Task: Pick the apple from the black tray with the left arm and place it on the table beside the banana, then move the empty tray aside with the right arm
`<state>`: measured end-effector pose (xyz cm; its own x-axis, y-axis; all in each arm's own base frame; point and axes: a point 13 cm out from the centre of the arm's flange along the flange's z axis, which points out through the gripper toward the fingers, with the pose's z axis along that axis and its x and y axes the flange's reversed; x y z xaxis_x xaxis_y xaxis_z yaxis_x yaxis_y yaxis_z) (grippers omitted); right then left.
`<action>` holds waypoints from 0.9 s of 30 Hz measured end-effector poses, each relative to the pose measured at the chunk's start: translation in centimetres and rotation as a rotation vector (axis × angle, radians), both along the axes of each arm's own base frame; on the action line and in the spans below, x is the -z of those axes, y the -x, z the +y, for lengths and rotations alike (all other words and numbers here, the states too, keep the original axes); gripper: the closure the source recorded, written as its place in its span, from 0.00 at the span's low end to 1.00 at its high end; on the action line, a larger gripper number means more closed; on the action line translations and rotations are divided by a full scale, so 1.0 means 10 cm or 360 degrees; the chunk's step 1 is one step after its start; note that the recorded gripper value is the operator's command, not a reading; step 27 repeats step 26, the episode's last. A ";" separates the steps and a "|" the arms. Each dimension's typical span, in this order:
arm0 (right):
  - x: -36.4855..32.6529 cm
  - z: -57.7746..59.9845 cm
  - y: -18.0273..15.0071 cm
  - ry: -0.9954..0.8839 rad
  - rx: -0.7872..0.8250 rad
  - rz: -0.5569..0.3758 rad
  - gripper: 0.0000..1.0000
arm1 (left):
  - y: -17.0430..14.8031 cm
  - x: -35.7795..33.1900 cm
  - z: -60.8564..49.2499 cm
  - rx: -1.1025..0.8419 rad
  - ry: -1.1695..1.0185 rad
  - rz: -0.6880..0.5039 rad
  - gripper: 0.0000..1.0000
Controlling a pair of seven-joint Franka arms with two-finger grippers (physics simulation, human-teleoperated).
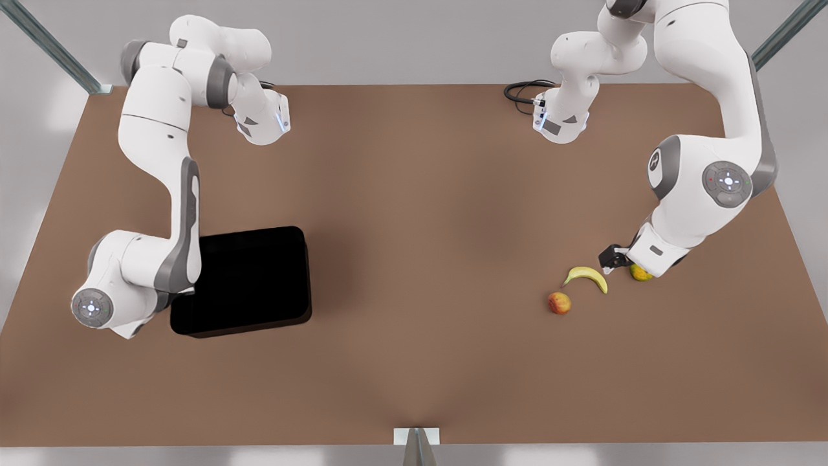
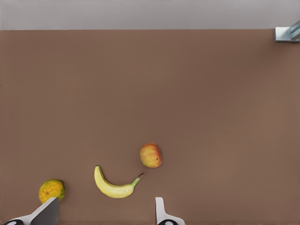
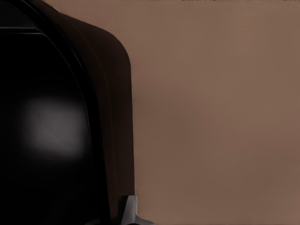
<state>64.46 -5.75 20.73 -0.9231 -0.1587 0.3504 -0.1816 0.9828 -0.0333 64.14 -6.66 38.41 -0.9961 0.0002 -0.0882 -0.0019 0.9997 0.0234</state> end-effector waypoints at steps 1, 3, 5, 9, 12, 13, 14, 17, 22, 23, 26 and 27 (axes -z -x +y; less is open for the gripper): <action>0.08 0.00 -0.01 -0.0008 -0.0030 0.0006 0.95 | -0.02 -0.03 -0.02 0.0008 -0.0007 -0.0006 0.00; 0.27 -0.02 -0.03 -0.0015 -0.0089 0.0019 0.95 | -0.04 -0.06 -0.03 0.0011 -0.0014 -0.0007 0.00; 0.43 -0.07 -0.05 -0.0021 -0.0137 0.0027 0.95 | -0.04 -0.05 -0.02 0.0009 -0.0020 0.0003 0.00; 0.69 -0.15 -0.07 -0.0030 -0.0222 0.0040 0.73 | -0.02 -0.04 -0.01 0.0004 -0.0024 0.0017 0.00; 0.69 -0.17 -0.12 -0.0029 -0.0284 0.0017 0.00 | -0.01 -0.04 0.02 -0.0002 -0.0029 0.0024 0.00; 0.63 -0.17 -0.16 -0.0024 -0.0306 -0.0004 0.00 | -0.01 -0.04 0.03 -0.0004 -0.0031 0.0027 0.00; 0.44 -0.16 -0.22 -0.0023 -0.0328 -0.0052 0.00 | -0.01 -0.04 0.03 -0.0006 -0.0032 0.0029 0.00; -0.83 0.19 -0.44 -0.0101 -0.0426 -0.0325 0.00 | 0.00 -0.03 0.04 -0.0008 -0.0035 0.0035 0.00; -1.92 1.35 0.18 -0.0351 -0.0680 -0.0359 0.00 | 0.01 -0.03 0.05 -0.0012 -0.0035 0.0041 0.00; -1.83 1.40 0.47 -0.0382 -0.0693 -0.0307 0.00 | 0.01 -0.03 0.05 -0.0013 -0.0035 0.0041 0.00; -1.76 1.53 0.73 -0.0370 -0.0719 -0.0291 0.00 | 0.01 -0.03 0.04 -0.0012 -0.0035 0.0043 0.00; -1.76 1.53 0.73 -0.0370 -0.0719 -0.0291 0.00 | 0.01 -0.03 0.04 -0.0012 -0.0035 0.0043 0.00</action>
